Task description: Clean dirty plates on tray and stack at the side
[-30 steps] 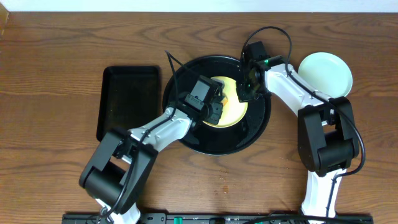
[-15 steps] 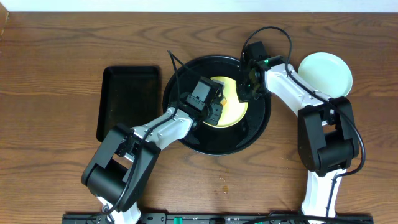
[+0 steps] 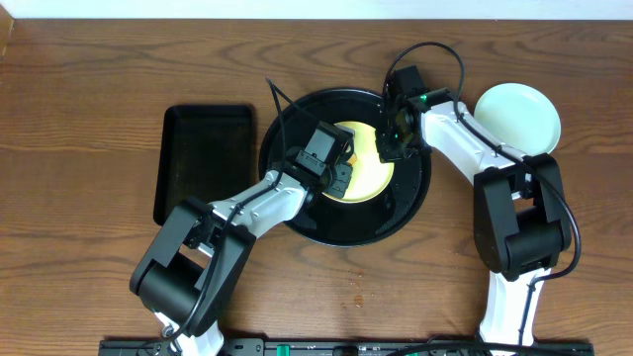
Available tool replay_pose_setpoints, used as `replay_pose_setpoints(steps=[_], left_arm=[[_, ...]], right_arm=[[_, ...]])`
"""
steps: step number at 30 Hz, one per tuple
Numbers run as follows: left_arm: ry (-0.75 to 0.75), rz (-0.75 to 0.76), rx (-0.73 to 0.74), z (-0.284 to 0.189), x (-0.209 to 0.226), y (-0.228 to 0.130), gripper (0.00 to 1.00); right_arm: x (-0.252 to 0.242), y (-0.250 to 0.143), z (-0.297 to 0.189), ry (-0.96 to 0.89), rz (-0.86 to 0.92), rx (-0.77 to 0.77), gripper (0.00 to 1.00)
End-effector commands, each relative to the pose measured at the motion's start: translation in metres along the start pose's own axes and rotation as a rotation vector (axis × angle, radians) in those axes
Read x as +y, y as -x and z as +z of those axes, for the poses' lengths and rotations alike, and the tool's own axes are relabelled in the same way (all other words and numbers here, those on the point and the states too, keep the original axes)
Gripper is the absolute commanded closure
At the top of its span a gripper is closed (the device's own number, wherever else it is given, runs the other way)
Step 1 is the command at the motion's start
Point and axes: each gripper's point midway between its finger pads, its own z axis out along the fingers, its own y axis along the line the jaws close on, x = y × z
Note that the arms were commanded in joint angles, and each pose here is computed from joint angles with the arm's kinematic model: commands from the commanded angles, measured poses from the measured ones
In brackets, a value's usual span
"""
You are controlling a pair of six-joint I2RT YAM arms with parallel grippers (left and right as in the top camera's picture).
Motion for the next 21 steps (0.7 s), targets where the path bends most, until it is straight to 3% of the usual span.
replay_pose_setpoints(steps=[1, 21], left_arm=[[0.042, 0.021, 0.028, 0.013, 0.009, -0.009, 0.93], [0.125, 0.057, -0.006, 0.022, 0.027, -0.003, 0.92]], right_arm=[[0.004, -0.004, -0.001, -0.001, -0.014, 0.003, 0.99], [0.004, -0.003, -0.001, 0.0, -0.014, -0.001, 0.99]])
